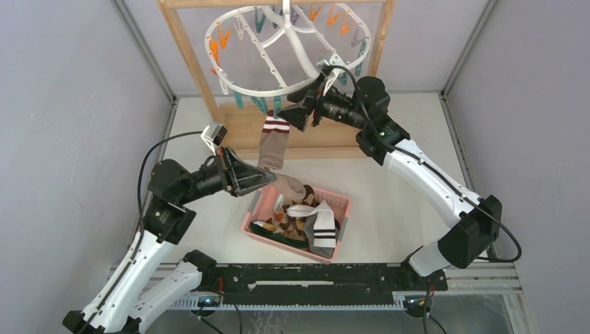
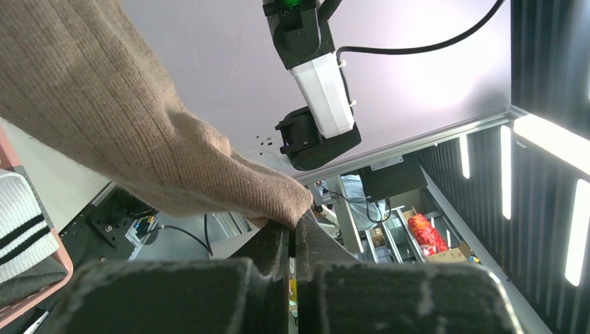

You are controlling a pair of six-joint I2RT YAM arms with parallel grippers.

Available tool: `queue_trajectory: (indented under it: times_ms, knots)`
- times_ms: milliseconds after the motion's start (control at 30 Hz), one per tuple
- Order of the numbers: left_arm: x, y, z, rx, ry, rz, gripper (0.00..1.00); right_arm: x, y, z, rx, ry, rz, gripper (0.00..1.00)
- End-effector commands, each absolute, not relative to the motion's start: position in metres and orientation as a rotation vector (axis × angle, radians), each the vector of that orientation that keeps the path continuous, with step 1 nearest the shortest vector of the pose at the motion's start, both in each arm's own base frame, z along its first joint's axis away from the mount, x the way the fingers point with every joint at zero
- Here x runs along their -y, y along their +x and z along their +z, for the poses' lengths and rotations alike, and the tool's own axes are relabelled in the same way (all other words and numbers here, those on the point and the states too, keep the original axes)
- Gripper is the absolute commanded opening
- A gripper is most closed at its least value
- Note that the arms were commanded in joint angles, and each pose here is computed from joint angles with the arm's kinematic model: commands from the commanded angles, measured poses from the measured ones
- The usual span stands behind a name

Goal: Remove the socks clipped to the hanger
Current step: Remove the sock from the hanger.

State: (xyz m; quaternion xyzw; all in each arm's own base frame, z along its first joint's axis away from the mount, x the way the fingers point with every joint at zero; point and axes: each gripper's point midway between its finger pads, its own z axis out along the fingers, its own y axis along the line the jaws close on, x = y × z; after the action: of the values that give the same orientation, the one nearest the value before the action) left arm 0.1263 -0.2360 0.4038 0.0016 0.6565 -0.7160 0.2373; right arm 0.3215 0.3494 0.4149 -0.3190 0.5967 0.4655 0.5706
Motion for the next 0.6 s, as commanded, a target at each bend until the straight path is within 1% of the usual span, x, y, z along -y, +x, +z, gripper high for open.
queue_trajectory:
  times_ms: [0, 567]
  knots:
    - [0.235, 0.124, 0.405, -1.79, 0.015, -1.975, 0.0, -0.344, 0.315, 0.447, -1.294, -0.738, 1.123, 0.73]
    - [0.237, 0.125, 0.404, -1.811, 0.016, -1.982, 0.0, -0.362, 0.318, 0.455, -1.267, -0.734, 1.218, 0.73]
